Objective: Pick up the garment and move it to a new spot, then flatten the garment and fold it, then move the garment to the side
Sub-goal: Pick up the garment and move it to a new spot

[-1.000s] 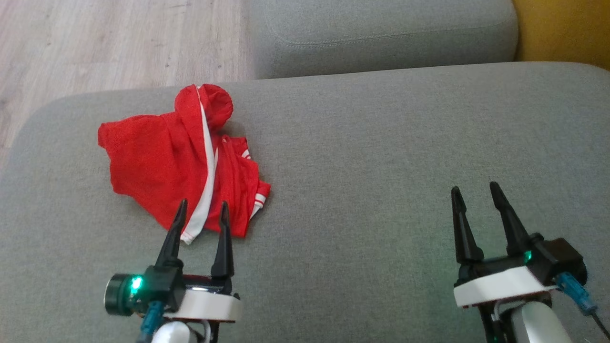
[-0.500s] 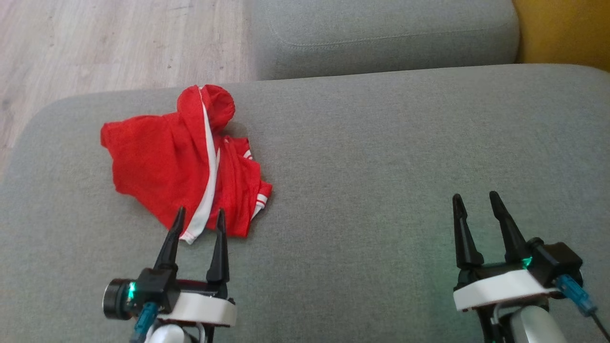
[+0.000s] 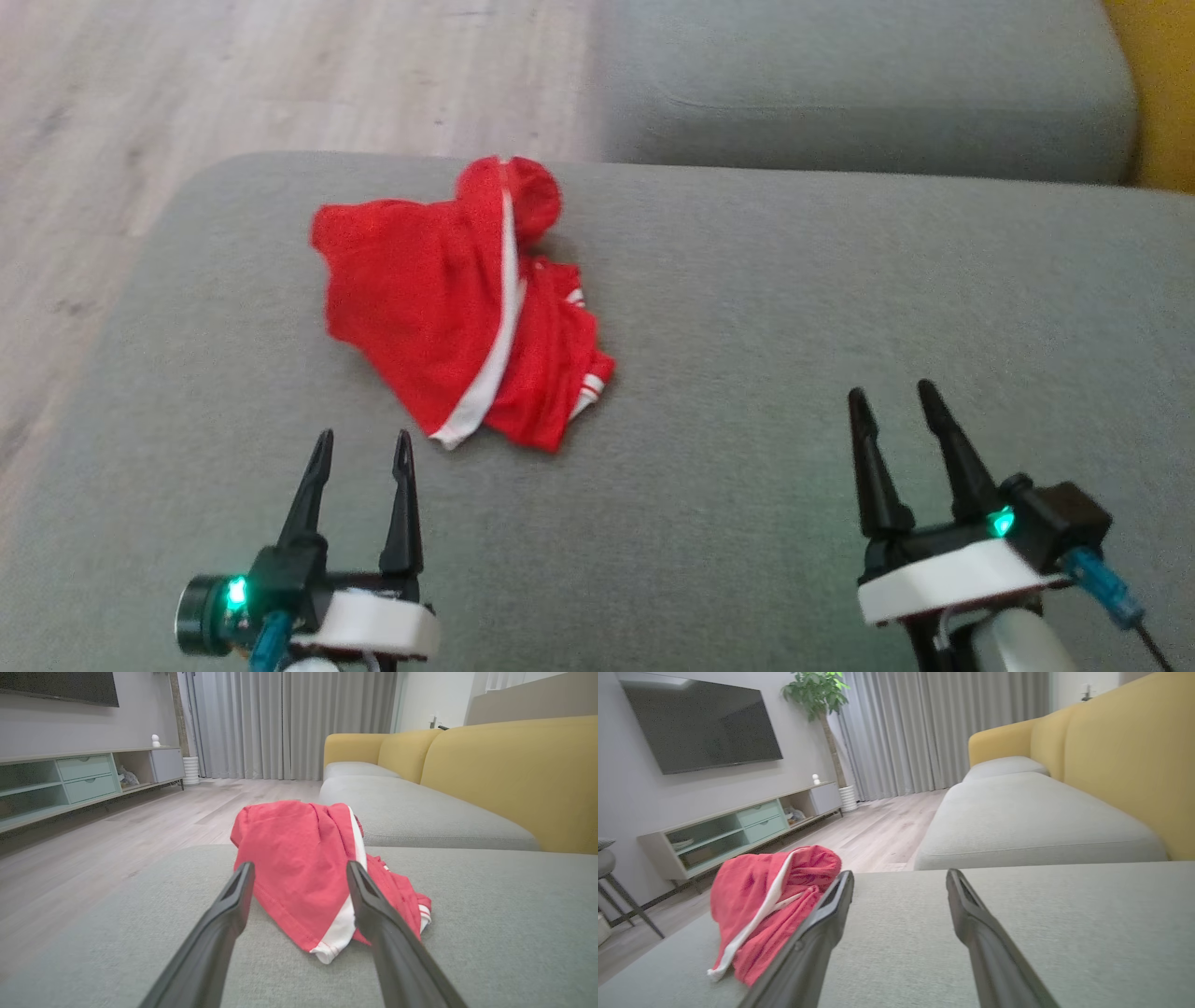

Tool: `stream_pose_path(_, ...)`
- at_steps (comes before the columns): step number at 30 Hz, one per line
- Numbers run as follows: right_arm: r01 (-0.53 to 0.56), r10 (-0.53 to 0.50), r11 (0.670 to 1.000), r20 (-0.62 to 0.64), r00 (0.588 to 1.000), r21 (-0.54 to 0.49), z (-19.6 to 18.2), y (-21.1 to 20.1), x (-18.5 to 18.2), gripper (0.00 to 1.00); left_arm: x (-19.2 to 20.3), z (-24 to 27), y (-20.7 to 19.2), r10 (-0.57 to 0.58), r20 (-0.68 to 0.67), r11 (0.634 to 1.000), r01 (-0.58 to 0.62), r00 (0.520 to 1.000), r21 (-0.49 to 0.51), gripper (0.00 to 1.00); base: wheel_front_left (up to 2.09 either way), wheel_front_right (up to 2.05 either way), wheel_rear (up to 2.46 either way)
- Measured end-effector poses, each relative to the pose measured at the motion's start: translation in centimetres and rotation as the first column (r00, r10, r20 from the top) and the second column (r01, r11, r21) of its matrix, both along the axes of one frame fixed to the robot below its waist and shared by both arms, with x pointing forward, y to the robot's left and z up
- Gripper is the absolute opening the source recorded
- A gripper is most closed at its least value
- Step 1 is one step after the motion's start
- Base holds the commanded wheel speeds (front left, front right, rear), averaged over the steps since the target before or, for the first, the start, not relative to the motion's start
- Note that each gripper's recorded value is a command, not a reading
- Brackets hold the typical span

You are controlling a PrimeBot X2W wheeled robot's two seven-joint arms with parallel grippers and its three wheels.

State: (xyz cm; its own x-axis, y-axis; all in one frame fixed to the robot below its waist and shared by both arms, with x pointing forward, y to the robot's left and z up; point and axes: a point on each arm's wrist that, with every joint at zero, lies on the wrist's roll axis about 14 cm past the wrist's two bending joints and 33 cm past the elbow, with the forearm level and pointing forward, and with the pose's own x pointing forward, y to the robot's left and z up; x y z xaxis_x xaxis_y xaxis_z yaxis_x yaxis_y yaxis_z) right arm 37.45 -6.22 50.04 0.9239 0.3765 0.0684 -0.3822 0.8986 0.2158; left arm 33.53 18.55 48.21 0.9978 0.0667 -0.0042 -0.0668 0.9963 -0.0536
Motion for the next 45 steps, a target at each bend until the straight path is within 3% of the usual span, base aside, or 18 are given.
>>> stream_pose_path(17,-0.254,0.254,0.967,-0.003,0.967,-0.001,0.1,8.1,-2.3,1.0,-5.9,-0.3,5.7,0.203,0.004,0.979,-0.203,0.979,-0.005,1.0,0.0,0.0,0.0)
stream_pose_path(29,-0.268,0.269,0.963,-0.04,0.962,0.014,-1.0,8.5,-2.3,1.0,-5.6,-0.9,5.8,0.195,-0.023,0.981,-0.194,0.981,0.028,1.0,0.0,0.0,0.0)
stream_pose_path(33,-0.247,0.247,0.969,-0.054,0.967,0.018,-1.6,7.9,-1.5,1.0,-3.1,0.0,5.2,0.116,-0.007,0.991,-0.116,0.993,0.071,1.0,0.0,0.0,0.0)
stream_pose_path(37,-0.21,0.21,0.978,-0.053,0.976,0.021,-1.8,6.9,0.0,1.0,1.9,1.7,4.1,-0.029,0.007,0.987,0.027,1.0,0.16,1.0,0.0,0.0,0.0)
stream_pose_path(41,-0.169,0.17,0.985,-0.073,0.983,0.017,-2.7,5.7,1.2,1.0,7.5,3.4,3.0,-0.141,-0.035,0.96,0.145,0.989,0.241,1.0,0.0,0.0,0.0)
stream_pose_path(45,-0.13,0.131,0.991,-0.092,0.987,0.019,-3.6,4.5,2.4,1.0,11.9,2.6,2.7,-0.185,-0.175,0.917,0.234,0.967,0.322,1.0,0.0,0.0,0.0)
